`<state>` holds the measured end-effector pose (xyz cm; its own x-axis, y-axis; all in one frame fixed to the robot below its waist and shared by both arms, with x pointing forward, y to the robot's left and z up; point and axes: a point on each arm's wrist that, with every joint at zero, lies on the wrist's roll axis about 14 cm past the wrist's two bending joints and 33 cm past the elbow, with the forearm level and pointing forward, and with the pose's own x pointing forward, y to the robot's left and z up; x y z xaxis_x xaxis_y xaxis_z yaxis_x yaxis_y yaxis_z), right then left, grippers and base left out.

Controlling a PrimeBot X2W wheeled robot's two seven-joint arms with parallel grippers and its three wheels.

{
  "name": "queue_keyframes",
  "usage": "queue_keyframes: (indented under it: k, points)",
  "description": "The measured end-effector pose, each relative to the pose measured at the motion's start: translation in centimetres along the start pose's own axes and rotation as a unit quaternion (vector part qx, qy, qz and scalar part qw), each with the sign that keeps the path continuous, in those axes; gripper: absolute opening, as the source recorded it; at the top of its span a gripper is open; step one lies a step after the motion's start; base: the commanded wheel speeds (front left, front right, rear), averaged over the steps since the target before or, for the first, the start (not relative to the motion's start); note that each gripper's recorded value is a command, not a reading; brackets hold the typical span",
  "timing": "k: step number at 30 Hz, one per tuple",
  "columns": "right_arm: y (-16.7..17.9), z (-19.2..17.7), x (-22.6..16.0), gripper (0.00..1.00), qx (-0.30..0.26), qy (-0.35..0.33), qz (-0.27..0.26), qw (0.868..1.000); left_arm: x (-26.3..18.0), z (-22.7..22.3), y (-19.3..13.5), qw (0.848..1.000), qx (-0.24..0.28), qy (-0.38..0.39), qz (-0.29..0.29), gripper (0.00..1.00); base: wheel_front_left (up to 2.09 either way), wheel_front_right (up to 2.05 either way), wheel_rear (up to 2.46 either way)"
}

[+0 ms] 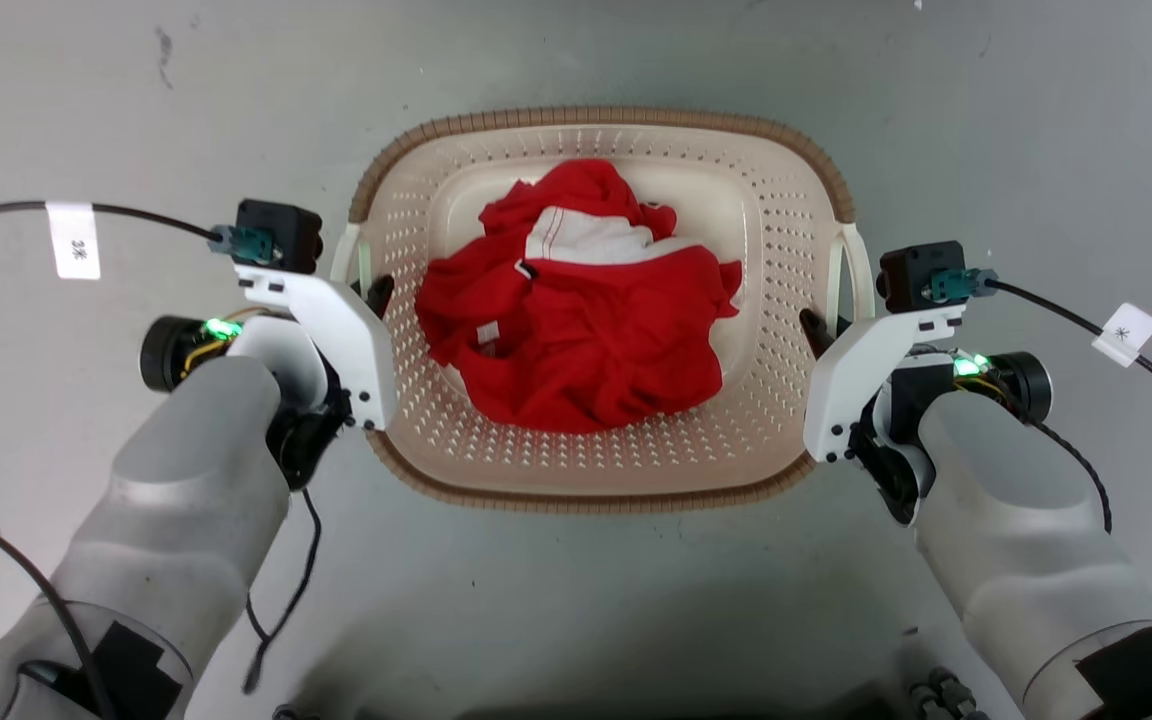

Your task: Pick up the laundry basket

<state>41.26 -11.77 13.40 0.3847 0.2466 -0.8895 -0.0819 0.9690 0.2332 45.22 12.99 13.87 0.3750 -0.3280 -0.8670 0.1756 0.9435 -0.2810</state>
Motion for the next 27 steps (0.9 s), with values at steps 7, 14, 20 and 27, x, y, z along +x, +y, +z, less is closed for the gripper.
queue_keyframes:
  k: [7,14,20,27]
  points:
    - [0.7,1.1,-2.4,0.00,0.002,0.001,0.001,1.000,-2.8,0.3,-1.5,1.000,-0.016,0.004,-0.007,0.00,0.00,0.00,0.00]
    - [1.6,2.3,-6.0,0.00,0.000,0.013,0.000,1.000,-6.8,0.9,-3.4,0.999,-0.032,0.008,-0.017,0.00,0.00,0.00,0.00]
    - [2.5,3.5,-9.5,0.00,0.002,0.018,0.001,1.000,-10.7,2.1,-4.8,0.999,-0.043,-0.001,-0.025,0.00,0.00,0.00,0.00]
    - [3.6,4.6,-13.4,0.00,0.003,0.022,0.005,1.000,-15.0,3.6,-5.9,0.999,-0.042,-0.012,-0.029,0.00,0.00,0.00,0.00]
